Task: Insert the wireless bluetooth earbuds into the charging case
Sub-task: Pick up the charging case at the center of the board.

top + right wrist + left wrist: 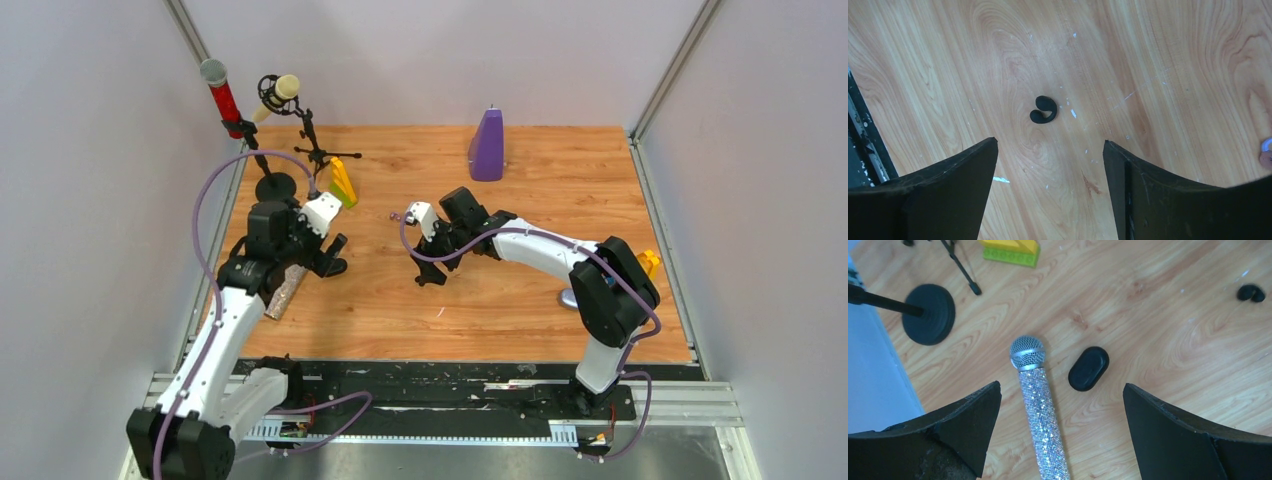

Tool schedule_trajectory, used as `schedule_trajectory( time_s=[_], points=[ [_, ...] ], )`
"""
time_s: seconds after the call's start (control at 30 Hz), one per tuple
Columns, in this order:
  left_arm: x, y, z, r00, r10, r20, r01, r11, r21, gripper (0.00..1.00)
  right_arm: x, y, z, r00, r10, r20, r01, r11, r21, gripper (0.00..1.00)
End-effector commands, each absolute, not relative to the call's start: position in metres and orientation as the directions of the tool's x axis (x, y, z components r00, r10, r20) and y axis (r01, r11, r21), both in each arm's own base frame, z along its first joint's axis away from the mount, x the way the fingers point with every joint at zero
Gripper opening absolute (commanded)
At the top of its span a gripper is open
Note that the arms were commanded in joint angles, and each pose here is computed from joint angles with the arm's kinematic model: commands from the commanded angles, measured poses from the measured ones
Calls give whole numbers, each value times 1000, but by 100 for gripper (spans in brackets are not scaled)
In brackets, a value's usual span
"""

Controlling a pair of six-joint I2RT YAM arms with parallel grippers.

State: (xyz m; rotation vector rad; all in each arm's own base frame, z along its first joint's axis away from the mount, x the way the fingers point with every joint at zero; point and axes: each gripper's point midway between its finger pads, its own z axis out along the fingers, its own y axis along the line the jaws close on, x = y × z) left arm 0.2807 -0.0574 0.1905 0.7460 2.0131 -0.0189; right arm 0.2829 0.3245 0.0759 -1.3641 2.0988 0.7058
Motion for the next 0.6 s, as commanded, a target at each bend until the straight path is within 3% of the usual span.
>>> schedule_trajectory(
  time_s=[0.0, 0.3, 0.57],
  points=[
    [302, -54, 183, -321, 602, -731, 564, 742, 363, 100, 293, 328, 93, -271, -642, -718, -942, 329, 61, 80],
    [333, -55, 146, -303, 729, -614, 676, 618, 401, 100, 302, 319, 103, -226, -654, -722, -937, 349, -24, 88],
    [345, -60, 103, -334, 792, -510, 788, 532, 310, 100, 305, 316, 108, -211, -656, -724, -932, 358, -52, 89]
  ],
)
